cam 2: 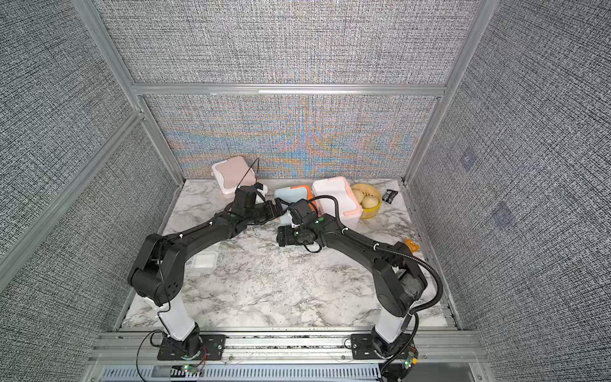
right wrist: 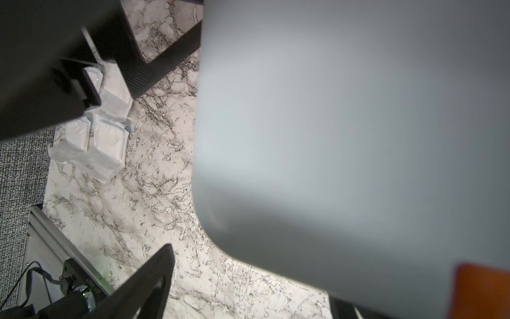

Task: Open first aid kits and take out gauze
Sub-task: Move the first aid kit to the center of the board.

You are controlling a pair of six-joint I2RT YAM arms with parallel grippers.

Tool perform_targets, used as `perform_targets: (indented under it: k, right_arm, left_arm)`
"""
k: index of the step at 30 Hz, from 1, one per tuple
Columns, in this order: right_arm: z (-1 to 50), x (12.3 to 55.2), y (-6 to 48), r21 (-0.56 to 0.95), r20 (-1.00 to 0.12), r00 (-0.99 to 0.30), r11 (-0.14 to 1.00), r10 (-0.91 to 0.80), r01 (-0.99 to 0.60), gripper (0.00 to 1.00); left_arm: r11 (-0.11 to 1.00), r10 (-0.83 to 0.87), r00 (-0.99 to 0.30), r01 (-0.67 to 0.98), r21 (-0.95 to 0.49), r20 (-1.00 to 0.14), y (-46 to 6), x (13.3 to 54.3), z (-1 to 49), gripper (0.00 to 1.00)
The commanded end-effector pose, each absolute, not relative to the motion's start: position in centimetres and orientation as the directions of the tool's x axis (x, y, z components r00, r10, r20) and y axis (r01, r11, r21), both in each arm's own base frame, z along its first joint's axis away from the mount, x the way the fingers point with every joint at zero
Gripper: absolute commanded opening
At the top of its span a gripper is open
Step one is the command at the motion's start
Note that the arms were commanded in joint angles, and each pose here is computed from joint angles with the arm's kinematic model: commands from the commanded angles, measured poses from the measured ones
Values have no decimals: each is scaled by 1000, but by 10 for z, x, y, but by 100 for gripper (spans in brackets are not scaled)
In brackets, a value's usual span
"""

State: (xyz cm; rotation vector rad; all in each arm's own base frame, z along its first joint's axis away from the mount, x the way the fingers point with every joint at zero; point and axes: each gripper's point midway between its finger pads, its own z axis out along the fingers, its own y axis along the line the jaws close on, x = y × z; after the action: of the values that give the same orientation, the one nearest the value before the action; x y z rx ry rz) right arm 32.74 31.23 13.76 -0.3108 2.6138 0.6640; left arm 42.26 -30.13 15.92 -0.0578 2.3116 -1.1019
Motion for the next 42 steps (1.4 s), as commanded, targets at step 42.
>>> perform_targets:
  k: [42]
  right_arm:
    - [256,576,446,685,-696,-633,578,339,-444,73]
  left_arm:
    - [728,-592,-568,-72,-681,-572,-18,589,207,100]
